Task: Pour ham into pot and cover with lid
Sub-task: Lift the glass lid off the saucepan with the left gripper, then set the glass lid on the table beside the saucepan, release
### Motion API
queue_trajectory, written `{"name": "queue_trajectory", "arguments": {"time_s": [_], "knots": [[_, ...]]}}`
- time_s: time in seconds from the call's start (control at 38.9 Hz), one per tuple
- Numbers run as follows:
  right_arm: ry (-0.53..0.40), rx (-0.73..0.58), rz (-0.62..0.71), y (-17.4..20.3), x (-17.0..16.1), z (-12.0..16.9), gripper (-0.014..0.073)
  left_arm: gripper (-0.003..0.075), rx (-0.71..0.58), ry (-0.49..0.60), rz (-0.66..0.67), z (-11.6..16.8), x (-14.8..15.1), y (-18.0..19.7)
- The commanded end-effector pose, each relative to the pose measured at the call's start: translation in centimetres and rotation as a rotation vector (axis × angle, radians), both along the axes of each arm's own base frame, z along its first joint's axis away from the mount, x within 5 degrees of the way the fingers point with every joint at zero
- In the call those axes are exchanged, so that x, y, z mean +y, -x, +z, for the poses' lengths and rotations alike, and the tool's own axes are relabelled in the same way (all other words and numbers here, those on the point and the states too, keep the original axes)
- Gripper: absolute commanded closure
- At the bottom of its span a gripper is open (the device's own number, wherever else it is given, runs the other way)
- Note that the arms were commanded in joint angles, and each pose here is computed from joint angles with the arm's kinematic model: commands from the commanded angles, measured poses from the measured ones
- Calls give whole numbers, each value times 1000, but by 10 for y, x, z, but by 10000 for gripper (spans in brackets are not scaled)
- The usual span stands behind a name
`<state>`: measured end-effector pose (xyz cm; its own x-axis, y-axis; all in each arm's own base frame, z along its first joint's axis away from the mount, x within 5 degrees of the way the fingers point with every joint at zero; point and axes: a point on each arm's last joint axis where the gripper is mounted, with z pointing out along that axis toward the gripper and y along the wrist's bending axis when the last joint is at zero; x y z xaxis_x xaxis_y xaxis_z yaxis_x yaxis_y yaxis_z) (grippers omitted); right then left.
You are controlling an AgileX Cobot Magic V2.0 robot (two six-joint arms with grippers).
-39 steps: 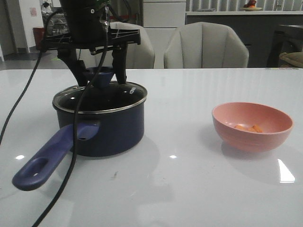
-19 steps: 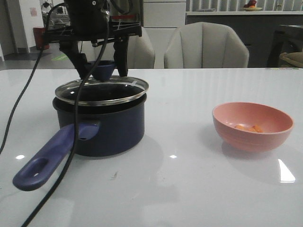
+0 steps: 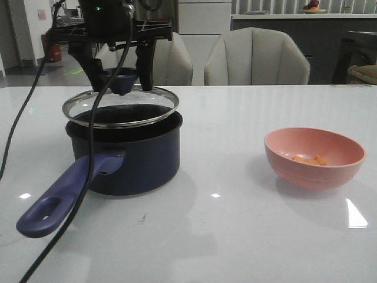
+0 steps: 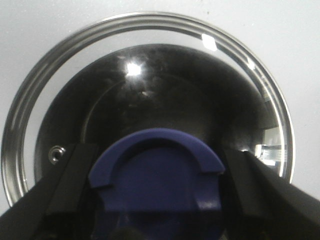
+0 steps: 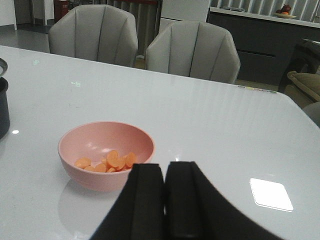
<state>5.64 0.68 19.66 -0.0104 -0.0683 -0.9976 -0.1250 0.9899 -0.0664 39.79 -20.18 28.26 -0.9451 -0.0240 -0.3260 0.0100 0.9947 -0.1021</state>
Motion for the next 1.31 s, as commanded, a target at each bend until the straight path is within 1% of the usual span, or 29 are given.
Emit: {"name": "queue_trajectory", "arguments": {"time_s": [0.0,0.08,0.21,0.39,0.46,0.54,0.59,0.69,0.77,0.85,0.98,1.1,1.28], "knots": [[4,-105,2,2,0,10,448,463,-123,80,0,51,16,7],[4,-105,2,2,0,10,448,463,-125,88,13,57,28,6],[4,-105,2,2,0,10,448,463,-124,60,21,66,54,6],[4,-105,2,2,0,10,448,463,-128,47,104,72,108,9],[4,-105,2,2,0,10,448,463,-123,54,147,72,136,13],[4,-105,2,2,0,10,448,463,-103,61,204,66,166,19],[4,-105,2,2,0,10,448,463,-93,73,219,60,182,23],[4,-105,2,2,0,10,448,463,-53,119,176,40,204,30],[4,-105,2,2,0,10,448,463,-10,142,198,21,218,34],[4,-105,2,2,0,10,448,463,5,134,237,1,228,38],[4,-105,2,2,0,10,448,463,-17,124,276,-25,234,41],[4,-105,2,2,0,10,448,463,-66,116,296,-40,236,39],[4,-105,0,2,0,10,448,459,-46,112,305,-58,237,34]]}}
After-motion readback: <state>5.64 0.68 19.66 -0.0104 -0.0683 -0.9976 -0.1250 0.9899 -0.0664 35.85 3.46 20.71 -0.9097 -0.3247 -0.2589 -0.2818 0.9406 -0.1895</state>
